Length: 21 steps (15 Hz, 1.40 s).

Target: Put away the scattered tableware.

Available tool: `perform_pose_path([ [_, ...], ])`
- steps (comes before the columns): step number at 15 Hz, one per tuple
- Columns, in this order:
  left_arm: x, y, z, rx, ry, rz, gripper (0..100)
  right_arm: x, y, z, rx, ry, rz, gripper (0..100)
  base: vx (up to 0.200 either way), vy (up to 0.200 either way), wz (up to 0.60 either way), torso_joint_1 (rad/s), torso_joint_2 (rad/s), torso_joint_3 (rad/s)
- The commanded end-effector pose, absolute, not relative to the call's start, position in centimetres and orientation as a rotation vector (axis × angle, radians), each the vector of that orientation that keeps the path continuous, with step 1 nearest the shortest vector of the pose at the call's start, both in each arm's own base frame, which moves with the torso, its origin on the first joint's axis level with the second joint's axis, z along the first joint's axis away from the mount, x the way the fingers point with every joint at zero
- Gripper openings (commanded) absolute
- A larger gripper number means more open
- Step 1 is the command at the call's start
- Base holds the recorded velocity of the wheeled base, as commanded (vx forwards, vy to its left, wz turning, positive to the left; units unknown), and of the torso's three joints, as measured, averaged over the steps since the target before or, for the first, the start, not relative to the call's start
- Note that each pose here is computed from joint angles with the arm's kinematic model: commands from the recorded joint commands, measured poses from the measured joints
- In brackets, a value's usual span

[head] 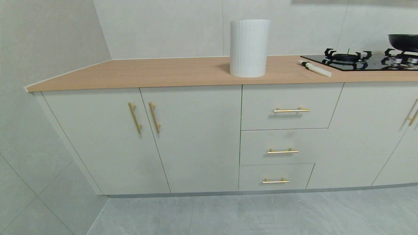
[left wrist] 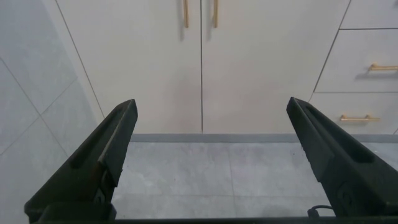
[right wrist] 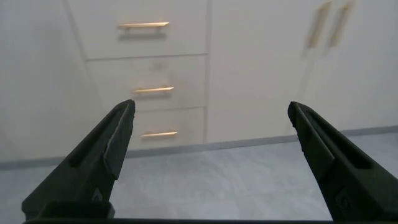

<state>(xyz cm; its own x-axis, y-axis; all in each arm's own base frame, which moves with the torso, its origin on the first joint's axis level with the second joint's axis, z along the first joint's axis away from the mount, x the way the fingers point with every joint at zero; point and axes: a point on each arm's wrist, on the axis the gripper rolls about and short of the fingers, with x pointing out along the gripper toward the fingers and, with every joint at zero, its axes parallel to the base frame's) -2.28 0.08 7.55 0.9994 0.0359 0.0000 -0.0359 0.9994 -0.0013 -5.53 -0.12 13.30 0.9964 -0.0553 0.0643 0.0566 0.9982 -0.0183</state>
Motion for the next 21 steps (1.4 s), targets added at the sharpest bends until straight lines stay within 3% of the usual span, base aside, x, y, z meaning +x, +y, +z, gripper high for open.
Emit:
perform_pose_path([
  [1, -2.3, 0.1, 7.6, -0.002, 0.002, 0.037, 100, -3.1, 0.0, 9.8, -0.021, -0.054, -0.008, 100, 0.0, 0.0, 0.0, 0.0, 0.0, 0.0],
  [5, -2.3, 0.1, 7.6, -0.002, 0.002, 0.037, 100, -2.3, 0.0, 7.5, -0.021, 0.006, 0.005, 100, 0.0, 0.0, 0.0, 0.0, 0.0, 0.0],
  [21, -2.3, 0.1, 7.6, 0.003, 0.002, 0.037, 100, -2.3, 0.0, 7.5, -0.006, 0.006, 0.002, 100, 0.0, 0.0, 0.0, 0.0, 0.0, 0.0],
])
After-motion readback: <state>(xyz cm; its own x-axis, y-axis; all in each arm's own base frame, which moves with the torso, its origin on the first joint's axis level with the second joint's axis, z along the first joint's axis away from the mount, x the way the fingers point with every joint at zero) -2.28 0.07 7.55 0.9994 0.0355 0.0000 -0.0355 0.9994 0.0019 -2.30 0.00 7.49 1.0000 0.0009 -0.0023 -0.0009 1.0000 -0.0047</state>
